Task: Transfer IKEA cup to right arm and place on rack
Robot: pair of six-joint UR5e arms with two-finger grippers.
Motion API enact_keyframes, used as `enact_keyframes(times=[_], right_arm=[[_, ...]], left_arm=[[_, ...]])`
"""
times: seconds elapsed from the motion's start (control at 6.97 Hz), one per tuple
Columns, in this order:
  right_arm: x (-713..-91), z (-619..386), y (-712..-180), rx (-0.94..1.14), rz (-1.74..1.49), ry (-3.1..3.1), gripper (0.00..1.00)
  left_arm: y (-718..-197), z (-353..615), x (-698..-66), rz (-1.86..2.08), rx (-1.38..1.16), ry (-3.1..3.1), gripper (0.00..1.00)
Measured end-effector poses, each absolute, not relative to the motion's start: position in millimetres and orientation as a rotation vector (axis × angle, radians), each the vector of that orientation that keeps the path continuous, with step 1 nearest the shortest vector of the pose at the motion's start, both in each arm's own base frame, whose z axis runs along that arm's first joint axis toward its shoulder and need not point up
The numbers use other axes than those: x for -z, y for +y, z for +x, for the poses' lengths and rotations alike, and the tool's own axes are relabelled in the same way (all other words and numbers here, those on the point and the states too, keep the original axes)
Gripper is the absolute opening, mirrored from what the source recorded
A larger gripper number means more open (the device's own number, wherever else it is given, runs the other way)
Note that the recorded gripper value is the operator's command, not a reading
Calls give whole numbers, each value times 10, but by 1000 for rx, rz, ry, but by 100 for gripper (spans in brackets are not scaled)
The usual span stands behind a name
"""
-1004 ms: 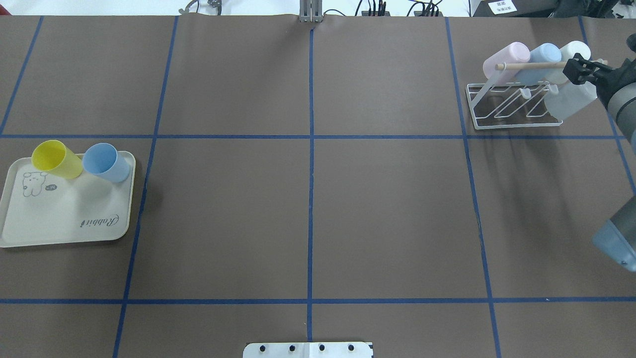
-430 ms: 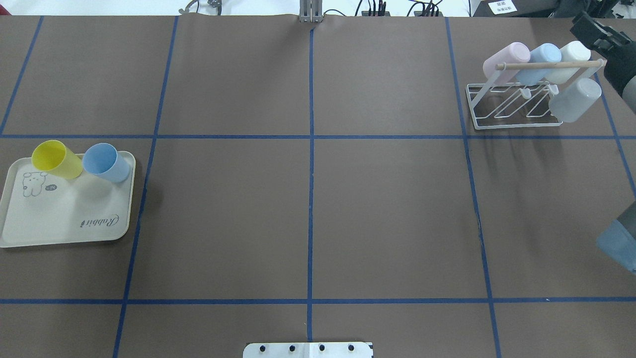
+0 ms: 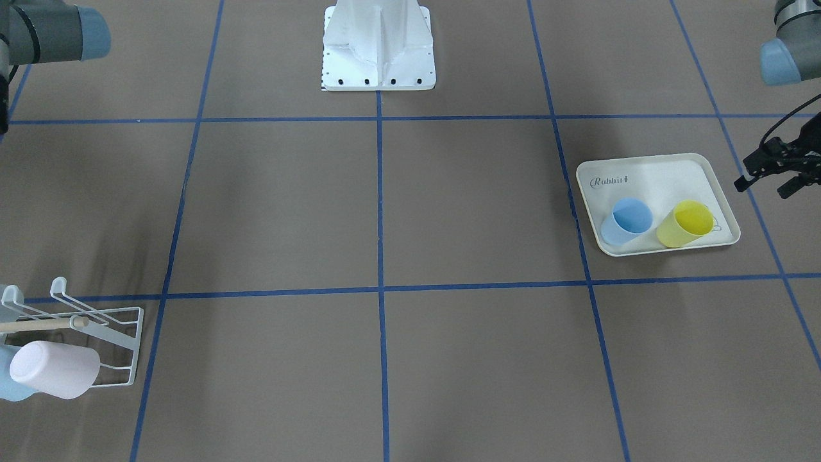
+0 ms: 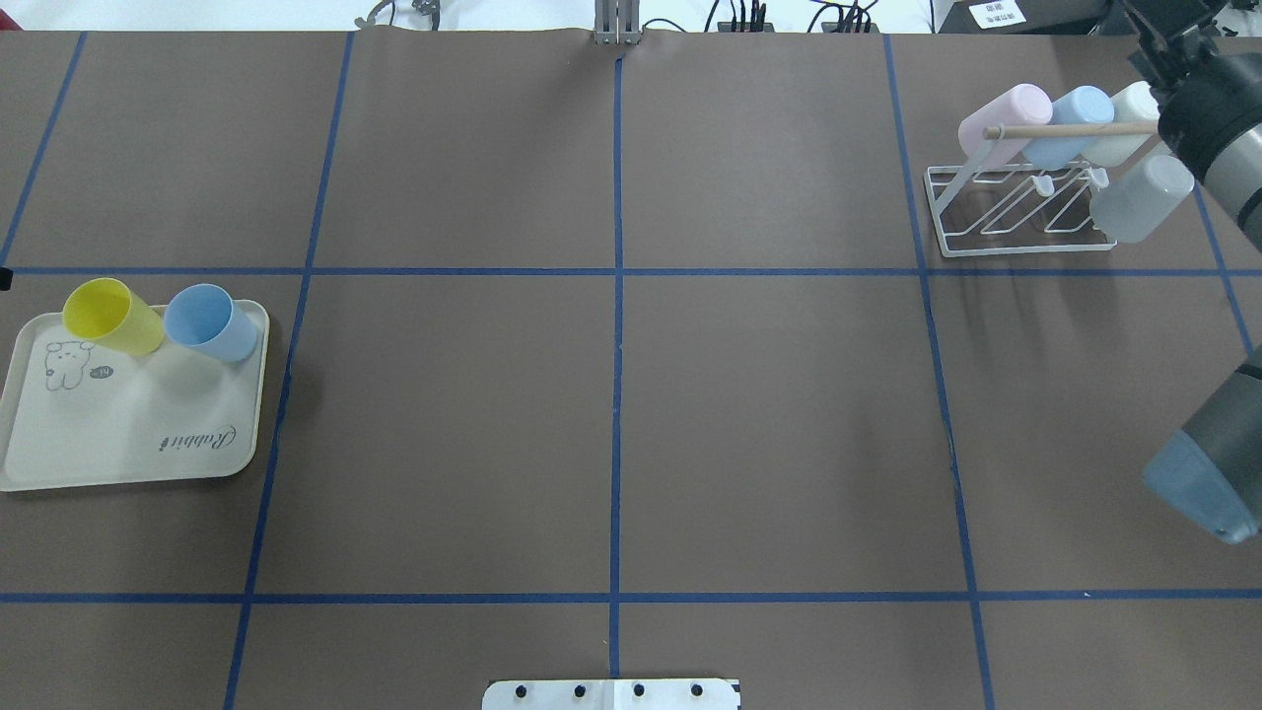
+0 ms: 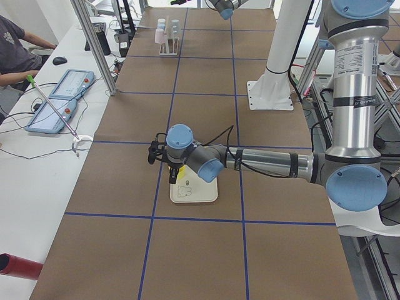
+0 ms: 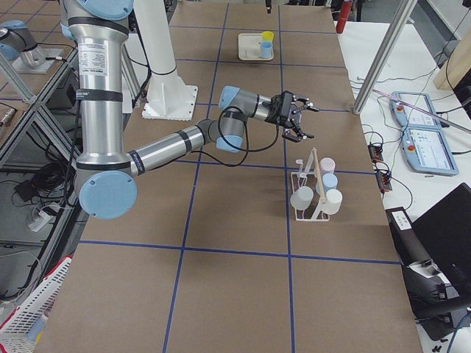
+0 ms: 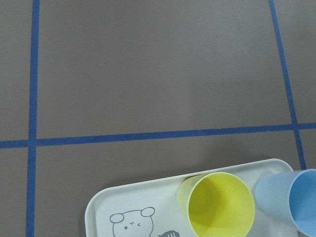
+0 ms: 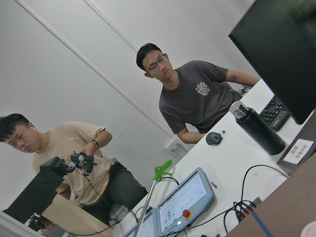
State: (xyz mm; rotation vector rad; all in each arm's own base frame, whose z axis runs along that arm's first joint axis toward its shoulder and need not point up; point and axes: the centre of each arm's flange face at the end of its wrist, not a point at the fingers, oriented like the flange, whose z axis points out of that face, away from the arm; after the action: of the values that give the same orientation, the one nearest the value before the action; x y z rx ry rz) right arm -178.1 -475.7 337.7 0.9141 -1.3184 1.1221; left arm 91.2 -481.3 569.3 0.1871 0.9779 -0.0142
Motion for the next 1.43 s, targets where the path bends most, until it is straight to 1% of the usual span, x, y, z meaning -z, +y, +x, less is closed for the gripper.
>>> enact_keyframes(times=[0.29, 0.72, 1.0, 1.15, 1.29, 1.43], right_arm=[[-3228, -2012, -4597, -1144, 830, -1519, 99], [-3102, -2162, -4461, -1153, 753, -1671, 99], [-3049, -2234, -4423, -1155, 722, -1715, 99], [-3030, -2274, -4411, -1151, 713, -1723, 99], [-3017, -2306, -4400, -1146, 707, -1728, 99], [-3013, -2323, -4393, -1144, 704, -1729, 99]], left_arm=[[-4880, 1190, -5744, 133, 20, 979, 100], [-5146, 1386, -5875, 111, 38, 950, 100], [-5159, 1475, -5921, 100, 28, 943, 99], [-5141, 1530, -5936, 94, 16, 942, 93], [-5128, 1576, -5950, 93, 8, 937, 83], [-5124, 1617, -5966, 100, 4, 922, 76]])
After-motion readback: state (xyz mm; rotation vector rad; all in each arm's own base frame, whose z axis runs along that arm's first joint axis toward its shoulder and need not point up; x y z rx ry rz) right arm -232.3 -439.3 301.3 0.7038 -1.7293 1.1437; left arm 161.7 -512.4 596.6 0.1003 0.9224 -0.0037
